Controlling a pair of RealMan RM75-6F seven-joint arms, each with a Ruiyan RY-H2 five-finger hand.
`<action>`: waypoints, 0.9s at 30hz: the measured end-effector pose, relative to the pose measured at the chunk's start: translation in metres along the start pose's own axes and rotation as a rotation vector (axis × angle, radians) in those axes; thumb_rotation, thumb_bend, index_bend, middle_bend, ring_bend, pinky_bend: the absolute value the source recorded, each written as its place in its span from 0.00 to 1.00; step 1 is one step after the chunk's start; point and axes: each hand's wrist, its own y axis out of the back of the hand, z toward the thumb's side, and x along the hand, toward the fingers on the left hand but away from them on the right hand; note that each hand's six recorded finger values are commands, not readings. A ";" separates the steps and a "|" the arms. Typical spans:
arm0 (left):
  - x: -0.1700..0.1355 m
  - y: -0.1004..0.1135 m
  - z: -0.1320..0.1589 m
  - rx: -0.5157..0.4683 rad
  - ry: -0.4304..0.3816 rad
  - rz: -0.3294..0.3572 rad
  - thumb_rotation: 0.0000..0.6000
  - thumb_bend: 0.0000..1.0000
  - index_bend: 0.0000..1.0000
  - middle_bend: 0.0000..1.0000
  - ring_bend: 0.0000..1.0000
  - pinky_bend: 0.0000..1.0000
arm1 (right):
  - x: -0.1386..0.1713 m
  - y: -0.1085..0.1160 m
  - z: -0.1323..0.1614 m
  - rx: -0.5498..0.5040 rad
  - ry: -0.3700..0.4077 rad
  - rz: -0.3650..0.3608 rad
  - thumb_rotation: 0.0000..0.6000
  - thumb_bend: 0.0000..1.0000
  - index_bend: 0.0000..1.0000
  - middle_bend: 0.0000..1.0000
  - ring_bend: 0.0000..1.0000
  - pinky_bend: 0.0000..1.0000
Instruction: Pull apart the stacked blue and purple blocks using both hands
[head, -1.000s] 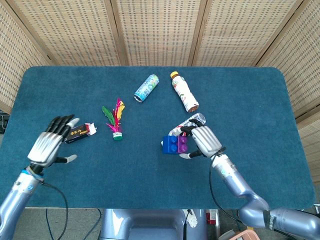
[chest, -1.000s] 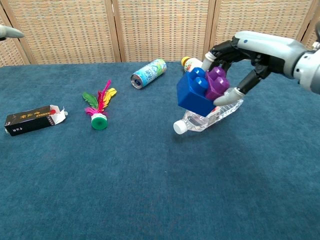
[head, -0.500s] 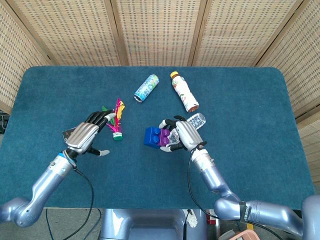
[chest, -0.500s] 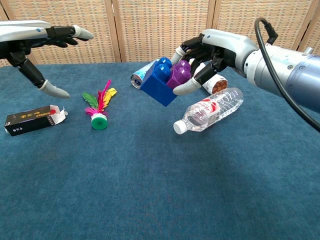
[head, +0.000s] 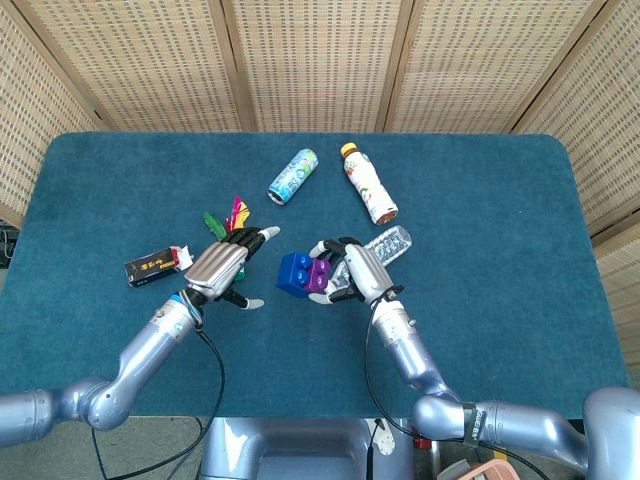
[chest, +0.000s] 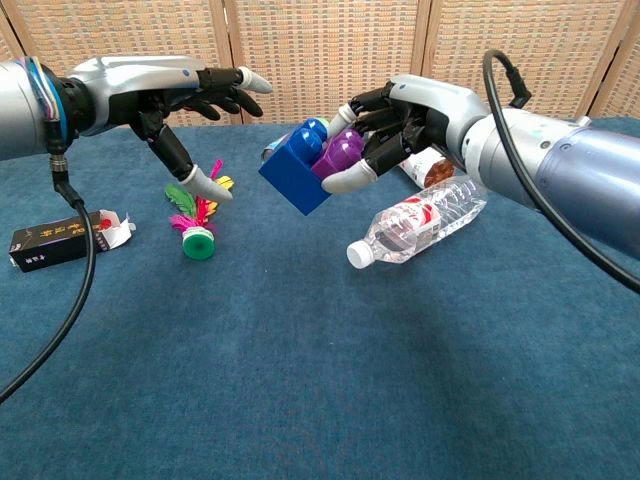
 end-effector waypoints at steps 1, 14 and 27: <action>0.002 -0.001 0.001 -0.002 0.004 -0.001 1.00 0.00 0.18 0.16 0.11 0.08 | 0.000 -0.001 0.000 -0.006 0.000 0.001 1.00 0.18 0.48 0.56 0.43 0.13; 0.014 -0.015 0.011 -0.070 0.013 -0.001 1.00 0.00 0.25 0.26 0.16 0.11 | 0.002 -0.008 0.004 -0.059 0.013 0.042 1.00 0.18 0.48 0.57 0.43 0.13; 0.013 -0.017 0.022 -0.151 0.003 -0.028 1.00 0.06 0.35 0.33 0.21 0.13 | 0.003 -0.011 0.013 -0.099 0.026 0.055 1.00 0.18 0.49 0.57 0.43 0.13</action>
